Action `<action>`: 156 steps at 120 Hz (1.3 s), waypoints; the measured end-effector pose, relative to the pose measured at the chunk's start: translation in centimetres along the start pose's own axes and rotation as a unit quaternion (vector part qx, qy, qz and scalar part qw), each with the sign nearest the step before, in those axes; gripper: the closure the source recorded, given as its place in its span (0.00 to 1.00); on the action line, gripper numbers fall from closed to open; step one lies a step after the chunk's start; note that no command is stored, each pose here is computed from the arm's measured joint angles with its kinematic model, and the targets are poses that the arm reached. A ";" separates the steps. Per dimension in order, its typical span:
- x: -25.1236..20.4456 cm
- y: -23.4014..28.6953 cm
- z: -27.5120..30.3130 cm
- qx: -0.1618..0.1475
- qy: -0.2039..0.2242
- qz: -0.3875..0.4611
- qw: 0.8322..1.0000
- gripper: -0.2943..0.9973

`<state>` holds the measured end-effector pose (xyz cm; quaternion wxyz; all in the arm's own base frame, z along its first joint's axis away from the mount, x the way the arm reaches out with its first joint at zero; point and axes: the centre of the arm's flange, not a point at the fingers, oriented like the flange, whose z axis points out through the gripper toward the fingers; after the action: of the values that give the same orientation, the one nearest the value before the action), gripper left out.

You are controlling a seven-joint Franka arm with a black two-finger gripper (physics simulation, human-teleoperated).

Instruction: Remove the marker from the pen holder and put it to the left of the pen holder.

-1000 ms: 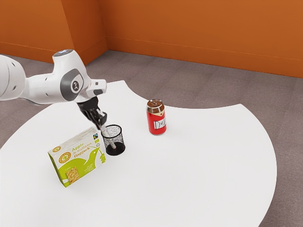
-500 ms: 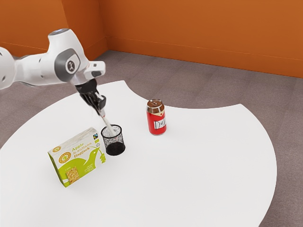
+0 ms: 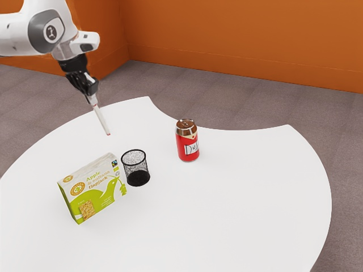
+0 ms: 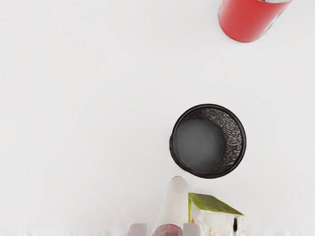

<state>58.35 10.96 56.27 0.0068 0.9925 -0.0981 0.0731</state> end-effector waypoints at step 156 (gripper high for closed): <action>-8.7 -8.3 22.2 0.100 -0.492 -0.069 0.862 0.58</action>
<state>54.74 20.15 33.02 -0.1362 0.8991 -0.0116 -0.4158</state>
